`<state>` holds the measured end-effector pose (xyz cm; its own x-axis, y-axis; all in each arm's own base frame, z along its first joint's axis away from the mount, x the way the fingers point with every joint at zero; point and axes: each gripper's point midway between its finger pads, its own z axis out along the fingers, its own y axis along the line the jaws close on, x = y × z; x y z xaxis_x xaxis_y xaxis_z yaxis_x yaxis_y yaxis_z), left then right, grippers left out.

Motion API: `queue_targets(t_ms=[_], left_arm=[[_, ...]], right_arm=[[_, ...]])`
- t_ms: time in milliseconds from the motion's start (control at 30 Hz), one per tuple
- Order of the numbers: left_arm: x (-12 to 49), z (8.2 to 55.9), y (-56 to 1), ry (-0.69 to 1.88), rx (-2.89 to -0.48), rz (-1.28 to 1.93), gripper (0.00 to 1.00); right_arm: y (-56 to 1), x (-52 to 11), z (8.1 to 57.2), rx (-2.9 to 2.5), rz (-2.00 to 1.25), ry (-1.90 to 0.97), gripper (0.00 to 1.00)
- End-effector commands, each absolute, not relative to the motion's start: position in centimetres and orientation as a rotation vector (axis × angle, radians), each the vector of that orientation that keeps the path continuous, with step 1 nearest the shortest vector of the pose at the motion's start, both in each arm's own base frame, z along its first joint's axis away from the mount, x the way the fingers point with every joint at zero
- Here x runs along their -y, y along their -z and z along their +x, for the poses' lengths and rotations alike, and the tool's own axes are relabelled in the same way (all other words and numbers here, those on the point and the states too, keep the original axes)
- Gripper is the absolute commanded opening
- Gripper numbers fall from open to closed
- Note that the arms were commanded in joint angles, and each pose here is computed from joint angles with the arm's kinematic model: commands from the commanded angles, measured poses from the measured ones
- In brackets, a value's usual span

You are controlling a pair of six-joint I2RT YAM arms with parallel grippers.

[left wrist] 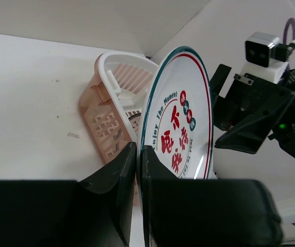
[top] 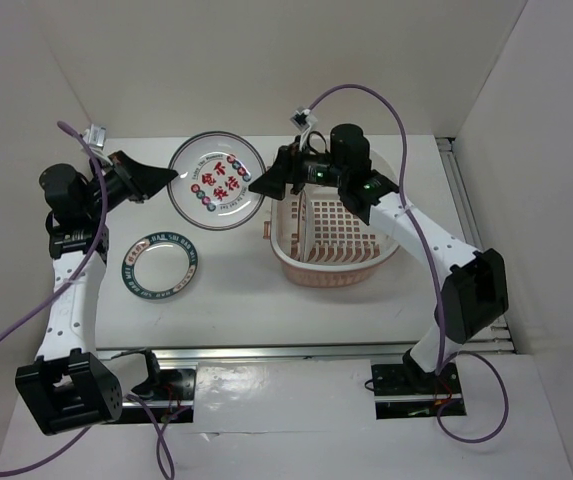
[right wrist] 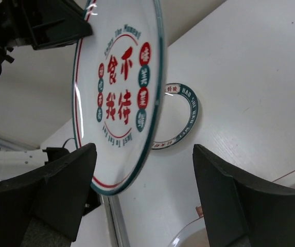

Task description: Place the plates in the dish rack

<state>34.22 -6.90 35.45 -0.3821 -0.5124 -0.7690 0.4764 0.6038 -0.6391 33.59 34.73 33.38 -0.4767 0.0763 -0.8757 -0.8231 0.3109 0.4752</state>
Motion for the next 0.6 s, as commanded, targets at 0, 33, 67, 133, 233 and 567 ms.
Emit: queue_targets(t_ms=[0, 33, 67, 133, 233, 567], left_arm=[[7.4, 33.3, -38.5, 1.043, -1.558, 0.071, 0.0], [7.5, 33.2, -38.5, 1.049, -1.56, 0.079, 0.0], [7.5, 33.2, -38.5, 1.049, -1.56, 0.079, 0.0], [7.5, 33.2, -38.5, 1.049, -1.56, 0.079, 0.0], [7.7, 33.0, -38.7, 1.064, -1.549, 0.09, 0.0], [7.8, 32.6, -38.6, 1.053, -1.565, 0.085, 0.0]], right_arm=[[-35.6, -35.4, 35.2, -1.646, -0.608, -1.285, 0.8], [-35.9, -35.4, 35.2, -1.641, -0.595, -1.299, 0.77], [-35.7, -35.6, 35.4, -1.644, -0.589, -1.305, 0.72], [-36.1, -35.6, 35.6, -1.638, -0.56, -1.317, 0.57], [-37.1, -35.7, 35.5, -1.619, -0.525, -1.358, 0.46], [-39.7, -36.5, 34.6, -1.595, -0.438, -1.367, 0.0]])
